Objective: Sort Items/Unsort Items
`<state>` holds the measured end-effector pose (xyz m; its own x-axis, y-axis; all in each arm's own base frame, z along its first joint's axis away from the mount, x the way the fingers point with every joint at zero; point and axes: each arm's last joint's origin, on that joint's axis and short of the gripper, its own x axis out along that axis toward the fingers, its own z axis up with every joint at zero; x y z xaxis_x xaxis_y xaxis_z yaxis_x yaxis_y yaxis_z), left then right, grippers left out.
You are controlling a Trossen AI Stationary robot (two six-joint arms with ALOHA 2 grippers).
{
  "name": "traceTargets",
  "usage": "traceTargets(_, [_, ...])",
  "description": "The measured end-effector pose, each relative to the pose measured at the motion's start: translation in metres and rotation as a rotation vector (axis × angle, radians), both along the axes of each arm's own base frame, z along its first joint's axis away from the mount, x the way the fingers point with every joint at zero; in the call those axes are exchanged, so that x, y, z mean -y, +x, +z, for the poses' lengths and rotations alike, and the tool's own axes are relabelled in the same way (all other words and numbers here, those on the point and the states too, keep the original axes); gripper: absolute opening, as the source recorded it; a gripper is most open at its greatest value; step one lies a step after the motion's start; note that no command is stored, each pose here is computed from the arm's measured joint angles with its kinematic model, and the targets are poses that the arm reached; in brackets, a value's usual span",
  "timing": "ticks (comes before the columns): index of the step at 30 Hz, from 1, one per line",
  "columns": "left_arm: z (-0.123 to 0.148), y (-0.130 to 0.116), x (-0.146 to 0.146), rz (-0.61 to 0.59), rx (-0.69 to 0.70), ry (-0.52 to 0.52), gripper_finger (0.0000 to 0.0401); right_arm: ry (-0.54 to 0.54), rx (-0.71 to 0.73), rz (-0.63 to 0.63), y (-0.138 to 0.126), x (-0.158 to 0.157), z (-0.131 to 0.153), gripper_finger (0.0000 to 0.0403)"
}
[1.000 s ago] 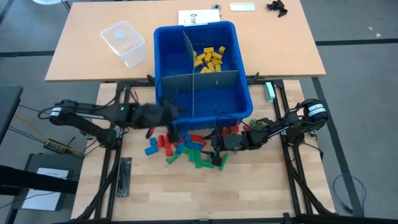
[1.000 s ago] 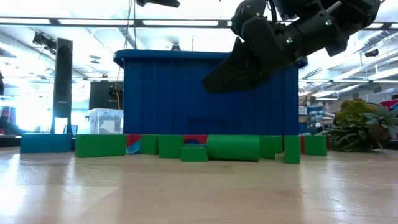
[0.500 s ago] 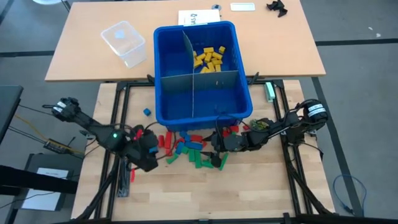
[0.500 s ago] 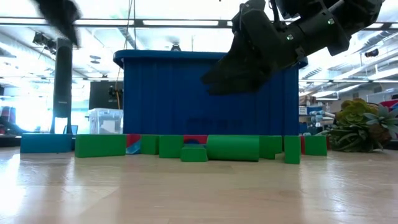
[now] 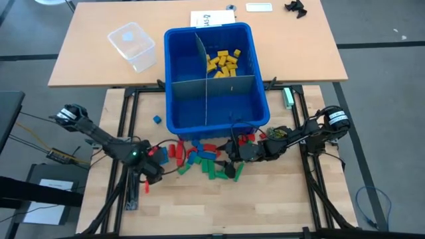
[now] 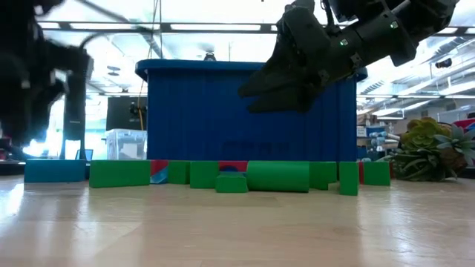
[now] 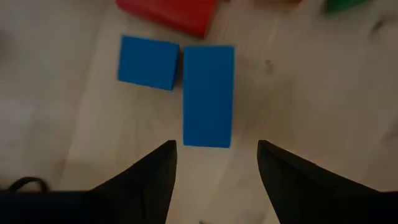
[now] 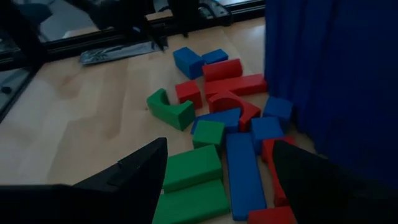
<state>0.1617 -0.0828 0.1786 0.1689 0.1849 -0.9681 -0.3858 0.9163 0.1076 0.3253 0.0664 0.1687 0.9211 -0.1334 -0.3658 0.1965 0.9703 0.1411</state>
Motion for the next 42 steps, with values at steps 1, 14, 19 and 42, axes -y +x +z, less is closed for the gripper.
traceTargets(1, [-0.005, -0.001, -0.002, -0.005, -0.009, -0.009, 0.0231, -0.006, 0.002, -0.015, 0.0, 0.0, 0.0, 0.0291])
traceTargets(14, [-0.03, 0.008, -0.018, -0.095, 0.08, -0.034, 0.0231, -0.019, 0.005, -0.045, 0.0, 0.001, 0.0, 0.0291])
traceTargets(19, [-0.036, 0.007, -0.022, -0.056, 0.085, -0.058, 0.0197, -0.02, 0.004, -0.044, 0.0, 0.001, 0.0, 0.0291])
traceTargets(42, [0.165, 0.078, 0.005, -0.202, 0.75, 0.241, 0.0145, -0.019, -0.005, -0.043, -0.002, -0.004, -0.001, 0.0291])
